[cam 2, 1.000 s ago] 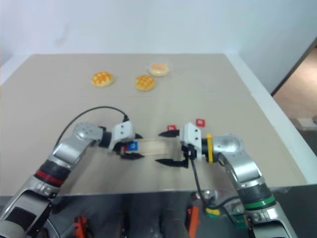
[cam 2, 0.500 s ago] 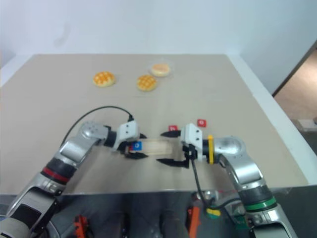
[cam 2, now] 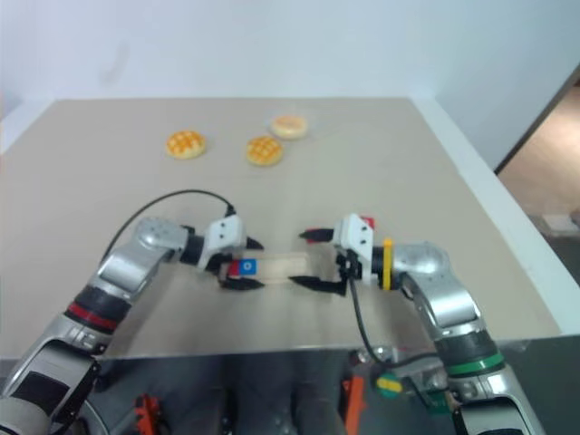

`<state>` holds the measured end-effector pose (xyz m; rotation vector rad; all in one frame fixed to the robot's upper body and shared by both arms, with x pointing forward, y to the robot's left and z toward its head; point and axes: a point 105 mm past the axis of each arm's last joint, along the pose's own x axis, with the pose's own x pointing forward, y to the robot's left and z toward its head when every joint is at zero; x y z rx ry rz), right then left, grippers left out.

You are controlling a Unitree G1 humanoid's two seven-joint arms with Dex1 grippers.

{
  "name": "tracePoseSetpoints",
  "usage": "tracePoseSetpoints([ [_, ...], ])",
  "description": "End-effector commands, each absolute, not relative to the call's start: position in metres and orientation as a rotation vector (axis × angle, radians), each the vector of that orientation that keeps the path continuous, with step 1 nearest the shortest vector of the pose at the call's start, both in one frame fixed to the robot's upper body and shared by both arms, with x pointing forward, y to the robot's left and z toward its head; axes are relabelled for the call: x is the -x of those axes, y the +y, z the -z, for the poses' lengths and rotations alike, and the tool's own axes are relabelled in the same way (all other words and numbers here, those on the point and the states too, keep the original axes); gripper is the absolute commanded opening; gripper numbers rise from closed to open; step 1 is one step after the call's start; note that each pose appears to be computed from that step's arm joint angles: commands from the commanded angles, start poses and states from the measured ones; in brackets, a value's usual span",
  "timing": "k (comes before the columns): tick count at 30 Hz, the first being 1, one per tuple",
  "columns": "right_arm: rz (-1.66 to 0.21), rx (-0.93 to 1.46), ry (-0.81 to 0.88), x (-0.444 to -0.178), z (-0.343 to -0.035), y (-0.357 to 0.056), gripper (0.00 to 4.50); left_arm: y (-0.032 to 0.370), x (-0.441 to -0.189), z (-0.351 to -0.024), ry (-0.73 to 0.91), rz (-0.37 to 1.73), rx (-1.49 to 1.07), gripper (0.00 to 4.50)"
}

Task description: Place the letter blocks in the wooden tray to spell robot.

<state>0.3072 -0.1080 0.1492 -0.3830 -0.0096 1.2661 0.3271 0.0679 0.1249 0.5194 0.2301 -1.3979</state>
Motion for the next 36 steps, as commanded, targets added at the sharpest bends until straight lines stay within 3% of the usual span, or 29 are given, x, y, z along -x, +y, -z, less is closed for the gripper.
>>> tracePoseSetpoints([
  [1,-1.152,0.376,-0.053,-0.344,-0.179,-0.105,4.50,0.085,-0.301,-0.177,-0.041,1.382,-0.160,4.43],
  [10,-1.135,0.497,0.079,-0.389,-0.156,-0.121,4.50,0.092,-0.275,-0.166,-0.098,1.141,-0.038,4.43],
  [29,-1.155,0.564,0.151,-0.401,-0.132,-0.131,4.50,0.089,-0.273,-0.164,-0.088,1.050,-0.049,4.43],
  [30,-1.151,0.566,0.149,-0.402,-0.132,-0.132,4.24,0.088,-0.273,-0.164,-0.087,1.050,-0.049,4.47],
  [36,-1.149,0.562,0.164,-0.401,-0.128,-0.136,4.24,0.086,-0.272,-0.164,-0.087,1.056,-0.050,4.47],
])
